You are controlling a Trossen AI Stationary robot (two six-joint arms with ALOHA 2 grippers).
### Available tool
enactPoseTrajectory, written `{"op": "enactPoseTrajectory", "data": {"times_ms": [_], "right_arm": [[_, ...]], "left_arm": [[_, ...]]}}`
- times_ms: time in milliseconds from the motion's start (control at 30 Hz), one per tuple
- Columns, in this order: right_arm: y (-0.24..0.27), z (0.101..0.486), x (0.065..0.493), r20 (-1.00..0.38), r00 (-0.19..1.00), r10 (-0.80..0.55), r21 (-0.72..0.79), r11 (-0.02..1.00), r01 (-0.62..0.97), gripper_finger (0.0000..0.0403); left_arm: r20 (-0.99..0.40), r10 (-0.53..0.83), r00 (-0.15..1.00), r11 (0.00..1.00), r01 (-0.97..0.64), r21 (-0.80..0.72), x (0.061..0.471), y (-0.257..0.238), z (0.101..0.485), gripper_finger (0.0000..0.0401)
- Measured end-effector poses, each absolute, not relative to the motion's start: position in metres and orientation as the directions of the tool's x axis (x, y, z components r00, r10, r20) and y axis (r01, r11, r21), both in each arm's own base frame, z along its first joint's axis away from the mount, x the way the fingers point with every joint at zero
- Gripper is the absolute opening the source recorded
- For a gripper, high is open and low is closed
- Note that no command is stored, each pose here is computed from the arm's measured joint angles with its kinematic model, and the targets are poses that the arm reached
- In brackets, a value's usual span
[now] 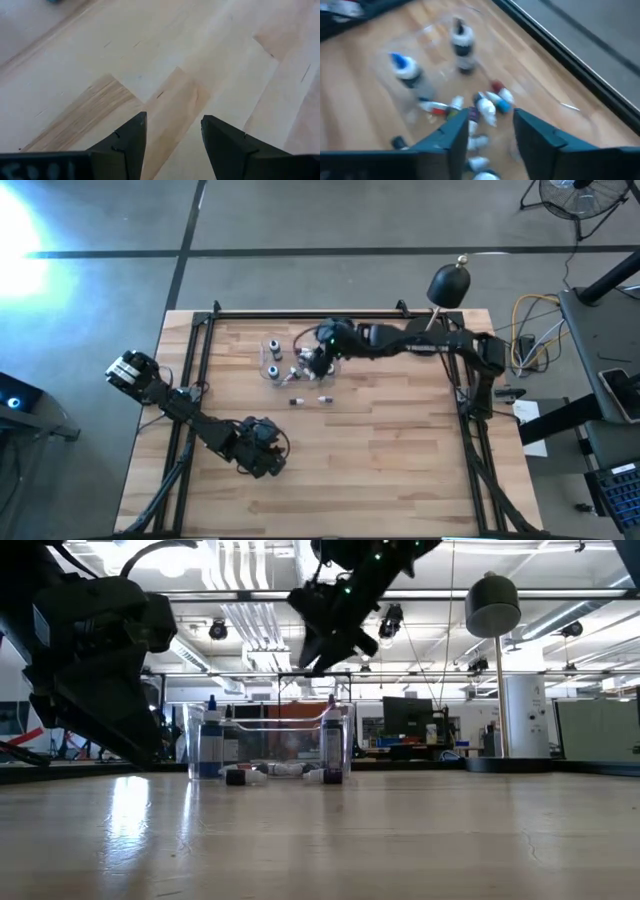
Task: Pick & Place food coloring
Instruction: Put the small green food coloring bottle into the transparent bin
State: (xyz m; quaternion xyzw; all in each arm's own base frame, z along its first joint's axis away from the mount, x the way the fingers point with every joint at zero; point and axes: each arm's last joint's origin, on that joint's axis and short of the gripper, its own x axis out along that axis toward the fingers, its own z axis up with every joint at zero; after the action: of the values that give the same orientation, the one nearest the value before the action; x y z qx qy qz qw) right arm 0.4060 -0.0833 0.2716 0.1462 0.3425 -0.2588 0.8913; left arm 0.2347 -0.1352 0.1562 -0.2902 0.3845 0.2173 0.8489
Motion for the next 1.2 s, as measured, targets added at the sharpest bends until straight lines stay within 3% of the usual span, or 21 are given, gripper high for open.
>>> {"op": "enactPoseTrajectory", "data": {"times_ms": [200,433,567,800,933,1200], "right_arm": [[-0.060,0.305,0.384,-0.678,0.658,-0.327,-0.027,0.906,0.423,0.0228],[-0.011,0.306,0.356,-0.740,0.582,-0.337,-0.155,0.928,0.340,0.0253],[0.010,0.287,0.342,-0.783,0.539,-0.312,-0.119,0.924,0.362,0.0246],[0.036,0.264,0.307,-0.765,0.503,-0.402,-0.087,0.839,0.538,0.0230],[0.042,0.252,0.290,-0.757,0.489,-0.434,-0.034,0.773,0.633,0.0229],[0.048,0.237,0.275,-0.747,0.482,-0.458,0.025,0.705,0.709,0.0255]], "left_arm": [[-0.781,0.151,0.606,0.758,-0.579,-0.302,0.241,-0.128,0.158,0.0163],[-0.803,0.120,0.584,0.902,-0.401,-0.157,0.266,-0.093,0.168,0.0163],[-0.812,0.127,0.569,0.939,-0.332,-0.086,0.279,-0.060,0.172,0.0163],[-0.816,0.088,0.571,0.958,-0.274,-0.088,0.290,-0.020,0.180,0.0163],[-0.824,0.036,0.566,0.970,-0.218,-0.107,0.292,-0.012,0.178,0.0163],[-0.820,0.053,0.570,0.995,-0.100,-0.005,0.298,-0.011,0.169,0.0163]]}}
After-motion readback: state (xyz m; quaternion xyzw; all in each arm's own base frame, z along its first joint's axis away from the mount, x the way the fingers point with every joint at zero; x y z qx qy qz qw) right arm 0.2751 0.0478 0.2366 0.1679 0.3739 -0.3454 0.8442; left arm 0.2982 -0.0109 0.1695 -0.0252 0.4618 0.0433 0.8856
